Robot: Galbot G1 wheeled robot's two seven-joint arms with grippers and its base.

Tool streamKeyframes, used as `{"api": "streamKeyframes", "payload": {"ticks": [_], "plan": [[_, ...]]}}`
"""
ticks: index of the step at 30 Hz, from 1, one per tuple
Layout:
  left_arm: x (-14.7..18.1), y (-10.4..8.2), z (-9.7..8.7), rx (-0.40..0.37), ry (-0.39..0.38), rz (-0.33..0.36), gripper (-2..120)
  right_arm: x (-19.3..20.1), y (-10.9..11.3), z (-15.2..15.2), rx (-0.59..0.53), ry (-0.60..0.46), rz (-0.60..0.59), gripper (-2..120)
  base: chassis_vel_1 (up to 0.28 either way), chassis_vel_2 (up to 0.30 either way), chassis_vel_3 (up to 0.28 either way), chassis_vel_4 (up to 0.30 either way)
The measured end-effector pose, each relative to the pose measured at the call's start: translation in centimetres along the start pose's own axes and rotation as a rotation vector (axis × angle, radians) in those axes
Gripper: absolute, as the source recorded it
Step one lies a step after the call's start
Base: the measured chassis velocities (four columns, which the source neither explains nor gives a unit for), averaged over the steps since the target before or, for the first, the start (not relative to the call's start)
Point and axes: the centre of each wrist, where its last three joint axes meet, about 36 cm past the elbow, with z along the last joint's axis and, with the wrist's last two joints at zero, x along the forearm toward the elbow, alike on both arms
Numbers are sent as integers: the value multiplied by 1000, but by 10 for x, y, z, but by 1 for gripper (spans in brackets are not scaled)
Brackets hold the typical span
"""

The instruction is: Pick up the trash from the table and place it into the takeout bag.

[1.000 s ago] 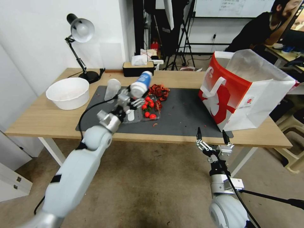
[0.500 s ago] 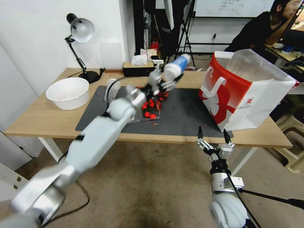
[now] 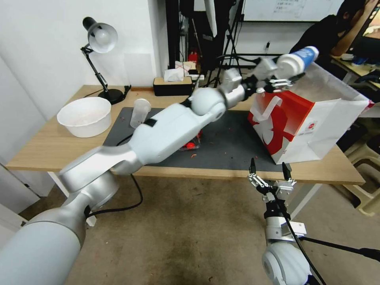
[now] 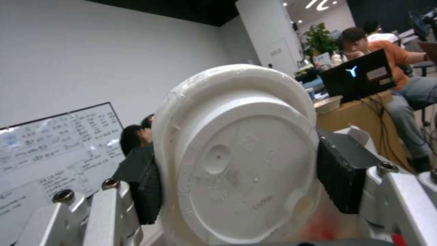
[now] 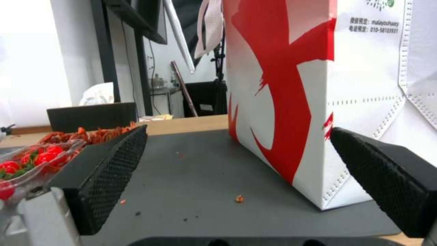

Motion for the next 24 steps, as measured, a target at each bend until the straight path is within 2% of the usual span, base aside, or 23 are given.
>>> {"api": "streamKeyframes", "payload": {"ticks": [5, 10, 12, 13, 15, 16, 19, 24], "plan": [[-13, -6, 6, -8, 15, 30, 66, -1, 2, 0, -7, -3, 5, 100, 0, 0, 0, 0], [-17, -7, 9, -8, 21, 32, 66, -1, 2, 0, -7, -4, 5, 100, 0, 0, 0, 0], [-17, -6, 10, -11, 26, 28, 75, -1, 2, -1, -7, -6, 5, 100, 0, 0, 0, 0], [-17, -6, 10, -11, 26, 28, 75, -1, 2, -1, -7, -6, 5, 100, 0, 0, 0, 0], [-16, -6, 12, -12, 28, 23, 86, -1, 2, -1, -7, -8, 5, 100, 0, 0, 0, 0], [-16, -6, 12, -12, 28, 23, 86, -1, 2, -1, -7, -8, 5, 100, 0, 0, 0, 0], [-16, -6, 12, -11, 28, 17, 99, -1, 2, -2, -8, -9, 6, 100, 0, 0, 0, 0], [-16, -7, 11, -5, 18, -4, 100, -1, 2, -2, -10, -9, 7, 100, 0, 0, 0, 0]]}}
